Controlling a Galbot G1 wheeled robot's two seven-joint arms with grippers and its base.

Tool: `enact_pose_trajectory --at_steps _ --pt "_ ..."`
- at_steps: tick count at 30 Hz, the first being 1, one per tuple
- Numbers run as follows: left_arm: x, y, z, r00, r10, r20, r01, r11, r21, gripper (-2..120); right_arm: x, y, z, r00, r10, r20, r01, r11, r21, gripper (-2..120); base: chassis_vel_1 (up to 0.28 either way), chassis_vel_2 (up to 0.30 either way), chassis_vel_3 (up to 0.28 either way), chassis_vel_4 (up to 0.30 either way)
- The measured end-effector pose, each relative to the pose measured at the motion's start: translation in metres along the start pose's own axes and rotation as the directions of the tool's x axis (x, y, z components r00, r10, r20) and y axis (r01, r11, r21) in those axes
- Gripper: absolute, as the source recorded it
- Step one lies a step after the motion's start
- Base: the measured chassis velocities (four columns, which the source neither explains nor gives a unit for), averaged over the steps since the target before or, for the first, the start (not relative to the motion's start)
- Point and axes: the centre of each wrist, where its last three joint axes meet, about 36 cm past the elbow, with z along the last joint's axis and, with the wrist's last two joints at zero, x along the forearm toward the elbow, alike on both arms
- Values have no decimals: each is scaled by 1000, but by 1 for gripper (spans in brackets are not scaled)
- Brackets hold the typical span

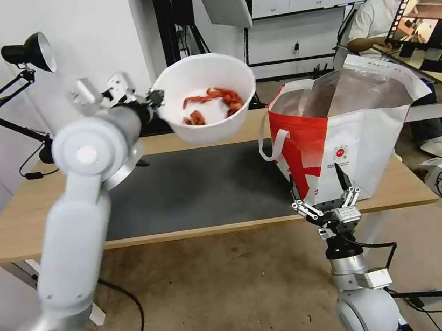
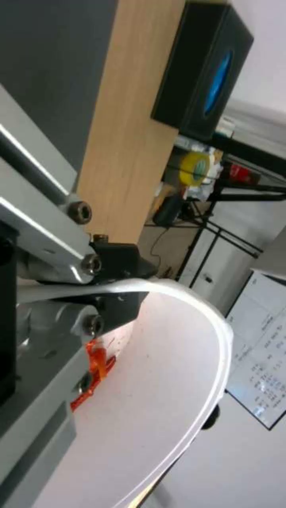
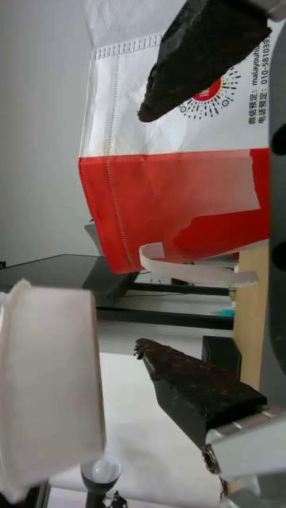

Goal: Pick up the trash from the table and place it into the takeout bag.

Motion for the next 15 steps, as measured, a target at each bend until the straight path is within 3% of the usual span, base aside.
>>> enact_pose_trajectory --at_steps 15 --pt "-47 -50 19 998 43 -38 -44 999 -15 0 2 -7 -2 1000 24 1 -24 1000 15 100 0 0 0 0"
